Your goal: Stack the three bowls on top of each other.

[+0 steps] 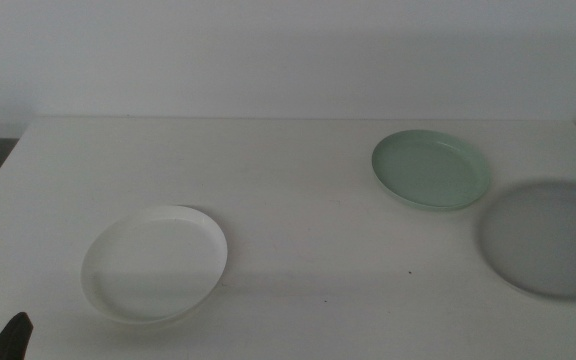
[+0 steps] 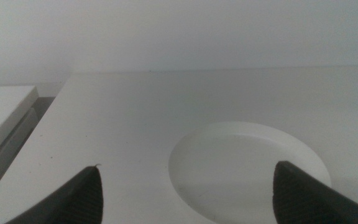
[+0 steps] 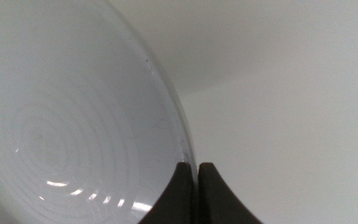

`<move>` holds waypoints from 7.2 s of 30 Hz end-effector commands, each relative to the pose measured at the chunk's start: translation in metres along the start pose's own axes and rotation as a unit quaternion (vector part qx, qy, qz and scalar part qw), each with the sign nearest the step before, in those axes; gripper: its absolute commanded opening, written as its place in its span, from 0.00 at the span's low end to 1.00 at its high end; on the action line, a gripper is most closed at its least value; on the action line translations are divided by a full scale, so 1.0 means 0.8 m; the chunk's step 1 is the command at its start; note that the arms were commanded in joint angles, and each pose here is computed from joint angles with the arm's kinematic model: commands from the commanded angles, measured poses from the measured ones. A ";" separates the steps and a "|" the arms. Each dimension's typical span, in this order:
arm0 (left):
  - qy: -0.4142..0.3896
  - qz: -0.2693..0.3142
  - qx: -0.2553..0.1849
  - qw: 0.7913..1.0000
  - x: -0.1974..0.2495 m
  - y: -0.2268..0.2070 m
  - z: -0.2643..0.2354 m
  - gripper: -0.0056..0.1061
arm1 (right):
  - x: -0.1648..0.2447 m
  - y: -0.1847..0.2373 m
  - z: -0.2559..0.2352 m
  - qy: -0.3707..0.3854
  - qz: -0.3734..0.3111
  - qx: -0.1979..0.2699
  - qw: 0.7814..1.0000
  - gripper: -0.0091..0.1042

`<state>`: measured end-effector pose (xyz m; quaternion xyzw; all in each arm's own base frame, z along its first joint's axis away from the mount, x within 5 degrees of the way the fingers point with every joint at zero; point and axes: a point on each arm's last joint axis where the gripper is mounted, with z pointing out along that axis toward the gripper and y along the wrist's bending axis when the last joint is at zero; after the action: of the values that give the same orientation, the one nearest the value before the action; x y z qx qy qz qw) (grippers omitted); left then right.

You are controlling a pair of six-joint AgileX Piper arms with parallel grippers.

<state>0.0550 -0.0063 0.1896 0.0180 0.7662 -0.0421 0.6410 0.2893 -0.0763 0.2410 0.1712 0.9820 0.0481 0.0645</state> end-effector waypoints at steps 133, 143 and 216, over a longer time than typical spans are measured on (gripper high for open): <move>-0.009 0.001 -0.002 1.000 -0.002 0.000 0.000 0.89 | 0.015 0.286 0.092 -0.125 -0.245 -0.116 0.954 0.59; -0.009 0.001 -0.002 1.000 -0.002 0.000 0.000 0.89 | 0.056 0.257 -0.100 -0.254 -0.391 -0.132 0.875 0.85; 0.542 -0.044 0.036 0.838 -0.071 0.028 0.334 0.89 | 0.232 0.143 -0.216 -0.411 -0.432 -0.273 0.755 0.84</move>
<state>0.3254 -0.0049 0.2065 0.0242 0.9878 -0.0740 0.1347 0.1302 0.0819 0.4044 -0.2933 0.7777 0.2042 0.5172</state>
